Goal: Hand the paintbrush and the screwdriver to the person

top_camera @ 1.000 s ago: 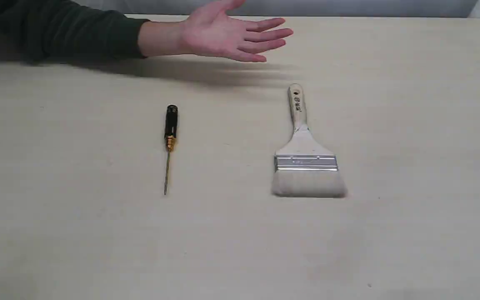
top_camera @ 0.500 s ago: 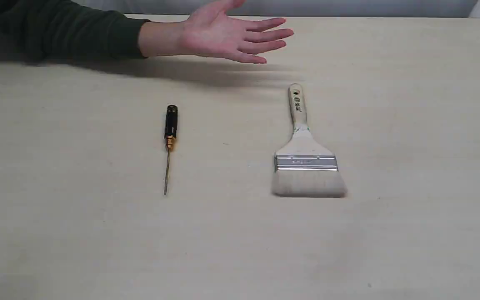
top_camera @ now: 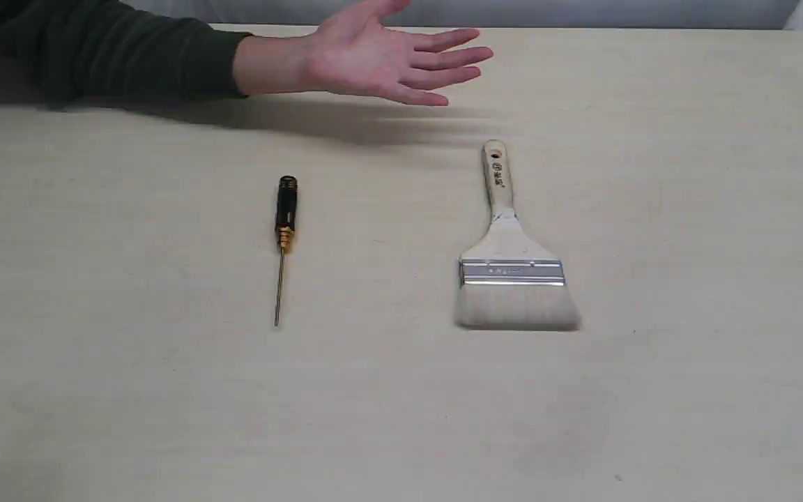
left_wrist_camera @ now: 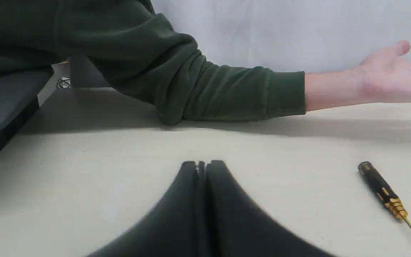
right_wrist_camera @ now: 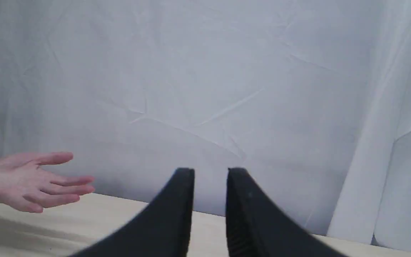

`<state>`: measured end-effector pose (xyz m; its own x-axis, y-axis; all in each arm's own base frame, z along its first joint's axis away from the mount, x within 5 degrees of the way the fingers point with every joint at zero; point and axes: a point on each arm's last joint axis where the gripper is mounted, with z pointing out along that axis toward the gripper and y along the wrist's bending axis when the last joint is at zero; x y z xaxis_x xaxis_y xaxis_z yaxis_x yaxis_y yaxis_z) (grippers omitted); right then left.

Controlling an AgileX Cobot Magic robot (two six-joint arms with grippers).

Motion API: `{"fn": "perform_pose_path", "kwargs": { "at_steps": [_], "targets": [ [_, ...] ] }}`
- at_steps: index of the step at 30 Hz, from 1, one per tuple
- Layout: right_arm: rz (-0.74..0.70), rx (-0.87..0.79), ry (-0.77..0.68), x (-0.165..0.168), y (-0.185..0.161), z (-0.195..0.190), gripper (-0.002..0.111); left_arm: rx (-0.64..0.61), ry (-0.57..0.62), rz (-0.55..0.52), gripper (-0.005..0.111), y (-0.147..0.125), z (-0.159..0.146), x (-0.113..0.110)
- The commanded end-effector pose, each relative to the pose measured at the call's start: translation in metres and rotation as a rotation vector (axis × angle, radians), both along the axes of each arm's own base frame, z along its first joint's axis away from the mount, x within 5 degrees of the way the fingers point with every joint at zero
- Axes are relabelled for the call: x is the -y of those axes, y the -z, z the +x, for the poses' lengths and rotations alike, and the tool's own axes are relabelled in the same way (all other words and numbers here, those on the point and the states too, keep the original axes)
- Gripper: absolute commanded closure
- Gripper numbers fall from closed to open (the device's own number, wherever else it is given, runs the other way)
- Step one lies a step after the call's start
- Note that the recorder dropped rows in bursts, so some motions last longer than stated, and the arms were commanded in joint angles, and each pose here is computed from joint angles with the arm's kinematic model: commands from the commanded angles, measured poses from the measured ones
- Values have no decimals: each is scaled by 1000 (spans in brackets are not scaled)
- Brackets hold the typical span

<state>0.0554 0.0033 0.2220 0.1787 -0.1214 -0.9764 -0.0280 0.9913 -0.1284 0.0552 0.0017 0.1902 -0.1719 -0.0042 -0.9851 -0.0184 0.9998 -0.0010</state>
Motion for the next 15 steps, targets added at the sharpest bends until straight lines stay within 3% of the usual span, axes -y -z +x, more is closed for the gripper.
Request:
{"fn": "perform_pose_path", "kwargs": {
  "at_steps": [1, 10, 15],
  "targets": [
    [54, 16, -6, 0, -1, -1, 89, 10, 7, -7, 107, 0, 0, 1],
    [301, 35, -63, 0, -4, -1, 89, 12, 7, -3, 107, -1, 0, 0],
    [446, 169, -149, -2, -17, -5, 89, 12, 7, -3, 107, -1, 0, 0]
  ]
}}
